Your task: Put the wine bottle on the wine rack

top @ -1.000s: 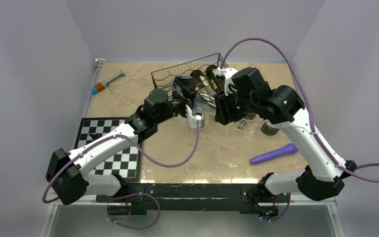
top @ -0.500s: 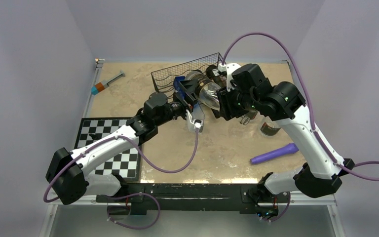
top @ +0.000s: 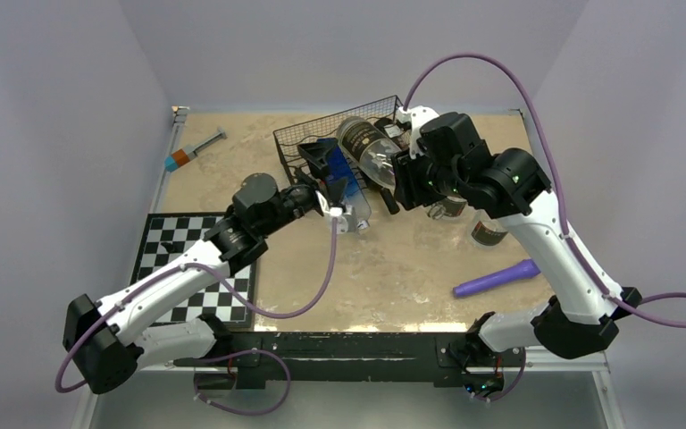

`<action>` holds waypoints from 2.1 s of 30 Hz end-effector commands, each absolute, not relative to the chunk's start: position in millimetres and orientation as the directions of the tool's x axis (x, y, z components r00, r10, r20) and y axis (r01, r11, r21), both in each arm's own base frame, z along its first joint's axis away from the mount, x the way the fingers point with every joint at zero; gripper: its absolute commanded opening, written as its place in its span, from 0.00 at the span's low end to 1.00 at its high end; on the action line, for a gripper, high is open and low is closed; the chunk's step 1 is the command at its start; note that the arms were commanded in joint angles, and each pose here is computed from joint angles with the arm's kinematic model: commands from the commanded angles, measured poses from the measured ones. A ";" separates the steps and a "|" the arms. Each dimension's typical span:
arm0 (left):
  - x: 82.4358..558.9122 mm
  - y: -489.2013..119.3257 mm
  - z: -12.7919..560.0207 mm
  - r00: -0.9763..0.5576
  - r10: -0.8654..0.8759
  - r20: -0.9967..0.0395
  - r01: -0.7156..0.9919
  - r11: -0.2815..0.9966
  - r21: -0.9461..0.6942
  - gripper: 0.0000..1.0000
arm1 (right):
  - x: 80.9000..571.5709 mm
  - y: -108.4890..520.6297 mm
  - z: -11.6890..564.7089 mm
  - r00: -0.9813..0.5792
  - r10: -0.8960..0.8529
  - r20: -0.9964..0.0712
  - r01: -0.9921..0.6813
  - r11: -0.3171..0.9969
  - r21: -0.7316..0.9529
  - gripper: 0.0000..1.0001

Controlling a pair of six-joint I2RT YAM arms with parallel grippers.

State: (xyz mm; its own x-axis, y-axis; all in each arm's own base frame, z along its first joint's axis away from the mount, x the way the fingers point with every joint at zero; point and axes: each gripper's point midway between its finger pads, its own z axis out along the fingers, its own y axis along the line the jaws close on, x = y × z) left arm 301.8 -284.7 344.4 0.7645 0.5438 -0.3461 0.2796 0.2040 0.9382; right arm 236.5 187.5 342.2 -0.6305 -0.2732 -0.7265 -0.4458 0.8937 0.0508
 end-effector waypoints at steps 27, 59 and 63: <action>271.5 -178.7 437.6 0.346 0.099 -0.933 0.386 0.891 0.238 0.99 | 223.3 283.2 302.9 -0.472 0.054 -0.880 -0.673 0.623 0.399 0.00; 316.6 -168.9 323.7 -0.412 -0.265 -0.872 0.162 0.920 -0.356 0.96 | 254.1 310.2 215.4 -0.486 0.057 -0.872 -0.652 0.641 0.405 0.00; 330.6 -168.6 287.5 -0.514 -0.286 -0.809 0.089 0.920 -0.382 0.94 | 260.8 310.3 211.7 -0.481 0.059 -0.875 -0.640 0.659 0.396 0.00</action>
